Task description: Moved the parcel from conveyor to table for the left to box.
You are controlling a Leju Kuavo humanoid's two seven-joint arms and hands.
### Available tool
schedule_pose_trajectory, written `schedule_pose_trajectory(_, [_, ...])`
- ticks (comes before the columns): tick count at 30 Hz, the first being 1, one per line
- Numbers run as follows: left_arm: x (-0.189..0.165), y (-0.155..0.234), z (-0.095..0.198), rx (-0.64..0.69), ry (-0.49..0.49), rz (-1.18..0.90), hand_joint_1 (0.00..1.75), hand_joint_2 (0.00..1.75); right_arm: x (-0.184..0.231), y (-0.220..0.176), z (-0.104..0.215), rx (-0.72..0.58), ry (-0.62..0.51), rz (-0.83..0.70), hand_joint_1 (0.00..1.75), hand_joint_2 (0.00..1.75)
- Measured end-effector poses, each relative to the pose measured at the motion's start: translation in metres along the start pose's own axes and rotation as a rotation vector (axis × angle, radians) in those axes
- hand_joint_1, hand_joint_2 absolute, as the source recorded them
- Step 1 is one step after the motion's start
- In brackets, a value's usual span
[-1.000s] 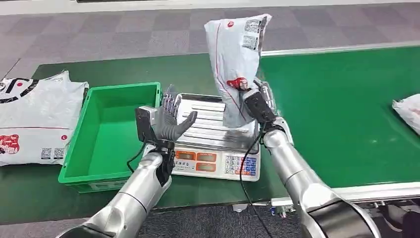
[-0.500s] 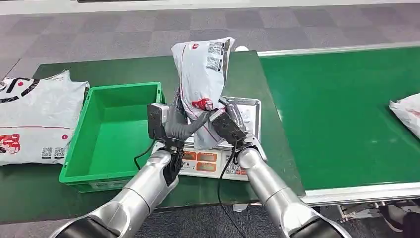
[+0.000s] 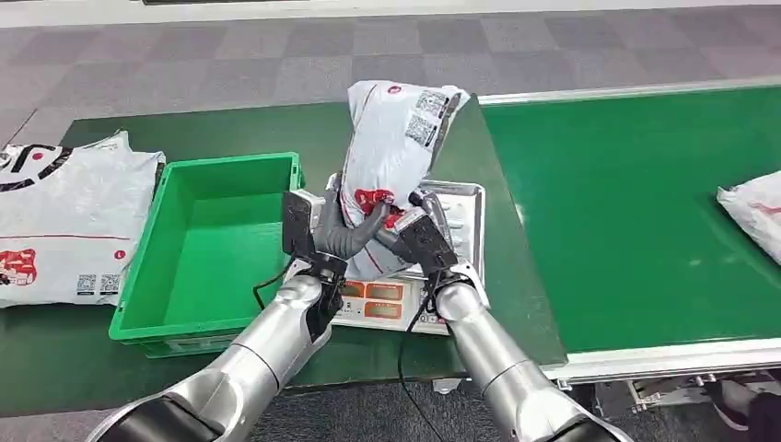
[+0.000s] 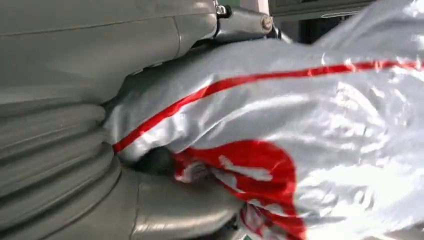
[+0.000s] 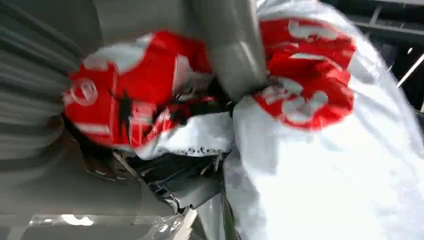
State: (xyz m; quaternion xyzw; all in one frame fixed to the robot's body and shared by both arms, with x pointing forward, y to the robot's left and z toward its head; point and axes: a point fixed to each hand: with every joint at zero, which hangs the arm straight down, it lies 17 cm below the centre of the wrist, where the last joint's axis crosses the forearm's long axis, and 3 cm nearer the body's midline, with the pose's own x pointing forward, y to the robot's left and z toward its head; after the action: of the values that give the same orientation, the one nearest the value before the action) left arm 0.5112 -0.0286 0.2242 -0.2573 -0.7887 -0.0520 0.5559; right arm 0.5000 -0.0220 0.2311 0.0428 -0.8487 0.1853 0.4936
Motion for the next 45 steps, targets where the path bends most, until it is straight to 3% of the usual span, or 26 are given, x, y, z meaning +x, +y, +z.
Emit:
schedule_pose_trajectory(5, [0.001, -0.005, 0.0, -0.03, -0.002, -0.022, 1.75, 1.75, -0.006, -0.015, 0.002, -0.056, 0.008, 0.009, 0.0, 1.75])
schedule_pose_trajectory(18, [-0.009, -0.011, 0.003, -0.073, 0.02, -0.13, 1.75, 1.75, -0.039, -0.11, 0.022, -0.253, 0.044, 0.05, 0.0, 1.75])
schedule_pose_trajectory(22, [-0.016, -0.001, 0.003, -0.058, 0.052, -0.19, 1.75, 1.75, -0.056, -0.139, 0.036, -0.303, 0.064, 0.135, 0.0, 1.75])
schedule_pose_trajectory(28, [-0.01, 0.057, -0.009, 0.055, 0.07, -0.383, 1.75, 1.75, -0.097, -0.221, 0.073, -0.438, 0.187, 0.278, 0.0, 1.75])
schedule_pose_trajectory(31, [-0.008, 0.071, -0.012, 0.087, 0.084, -0.459, 1.75, 1.75, -0.109, -0.231, 0.08, -0.438, 0.224, 0.292, 0.0, 1.75])
schedule_pose_trajectory(39, [0.023, 0.207, -0.013, 0.35, 0.191, -0.767, 1.75, 1.75, -0.129, -0.252, 0.085, -0.425, 0.306, 0.277, 0.0, 1.75])
schedule_pose_trajectory(45, [0.043, 0.273, -0.002, 0.464, 0.275, -0.907, 1.75, 1.75, -0.142, -0.256, 0.093, -0.426, 0.379, 0.272, 0.0, 1.75])
